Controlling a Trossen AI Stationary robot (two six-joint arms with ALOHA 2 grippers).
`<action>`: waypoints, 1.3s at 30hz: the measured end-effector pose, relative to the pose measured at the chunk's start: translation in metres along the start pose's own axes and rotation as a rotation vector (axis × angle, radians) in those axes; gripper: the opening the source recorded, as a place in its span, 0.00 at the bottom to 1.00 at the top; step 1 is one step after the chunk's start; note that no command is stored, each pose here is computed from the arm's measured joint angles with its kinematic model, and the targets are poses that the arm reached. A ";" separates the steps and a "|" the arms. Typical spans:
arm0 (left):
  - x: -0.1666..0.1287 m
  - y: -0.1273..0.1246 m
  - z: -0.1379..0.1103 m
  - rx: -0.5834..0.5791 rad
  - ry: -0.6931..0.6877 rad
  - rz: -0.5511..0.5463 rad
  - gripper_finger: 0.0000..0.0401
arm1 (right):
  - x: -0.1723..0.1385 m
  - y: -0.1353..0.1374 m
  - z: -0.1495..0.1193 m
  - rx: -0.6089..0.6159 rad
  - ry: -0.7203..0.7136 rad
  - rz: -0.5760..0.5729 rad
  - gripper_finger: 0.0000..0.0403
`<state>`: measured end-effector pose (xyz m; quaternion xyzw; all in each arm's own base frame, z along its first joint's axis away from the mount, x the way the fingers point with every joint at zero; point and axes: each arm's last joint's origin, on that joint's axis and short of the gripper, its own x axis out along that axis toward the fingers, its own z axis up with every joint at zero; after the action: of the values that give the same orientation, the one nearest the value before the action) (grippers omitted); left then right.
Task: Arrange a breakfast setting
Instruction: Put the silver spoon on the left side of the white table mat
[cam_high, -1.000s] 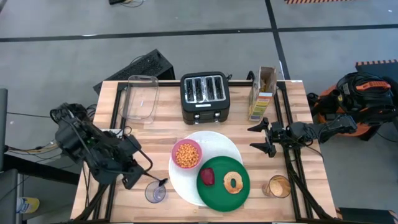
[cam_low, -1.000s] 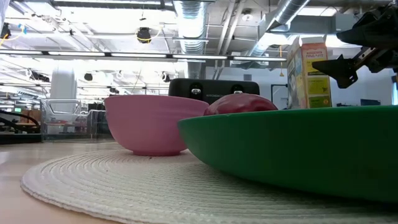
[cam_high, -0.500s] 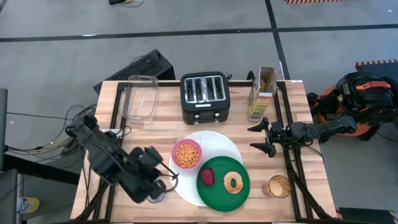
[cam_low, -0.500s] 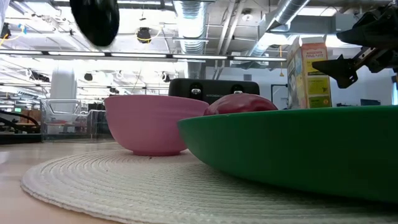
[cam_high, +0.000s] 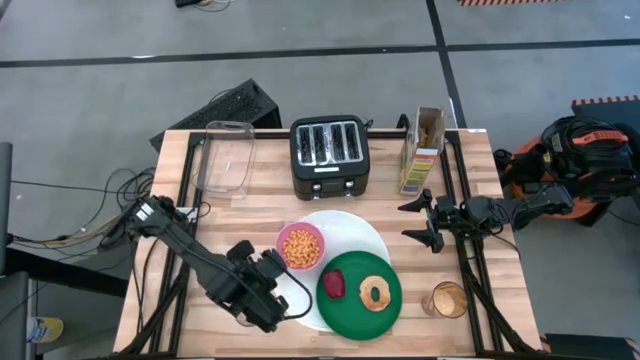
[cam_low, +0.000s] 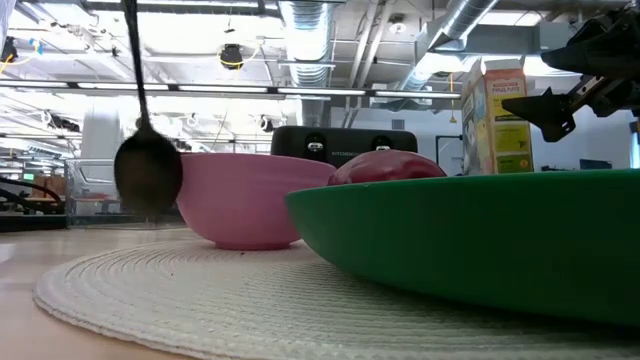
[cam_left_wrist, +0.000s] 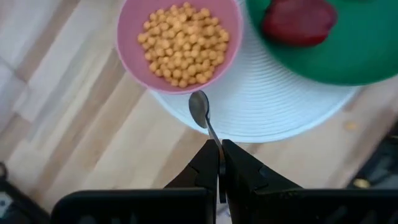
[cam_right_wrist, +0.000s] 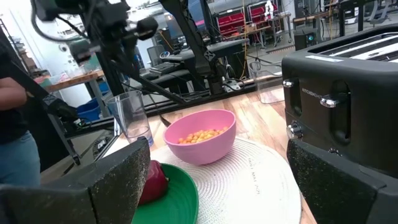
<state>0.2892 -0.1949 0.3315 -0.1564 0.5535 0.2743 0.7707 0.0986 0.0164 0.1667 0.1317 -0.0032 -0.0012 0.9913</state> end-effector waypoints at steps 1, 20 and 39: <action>0.006 -0.001 0.000 0.004 0.005 0.021 0.00 | 0.000 0.000 0.000 0.000 0.000 0.000 0.99; 0.057 0.012 -0.002 0.051 0.047 0.224 0.00 | 0.000 0.000 0.000 0.000 0.000 0.000 0.99; 0.062 -0.001 -0.016 0.072 0.158 0.101 0.01 | 0.000 0.000 0.000 0.000 0.000 0.000 0.99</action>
<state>0.2923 -0.1882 0.2676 -0.1216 0.6293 0.2794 0.7150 0.0986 0.0164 0.1667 0.1316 -0.0031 -0.0013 0.9913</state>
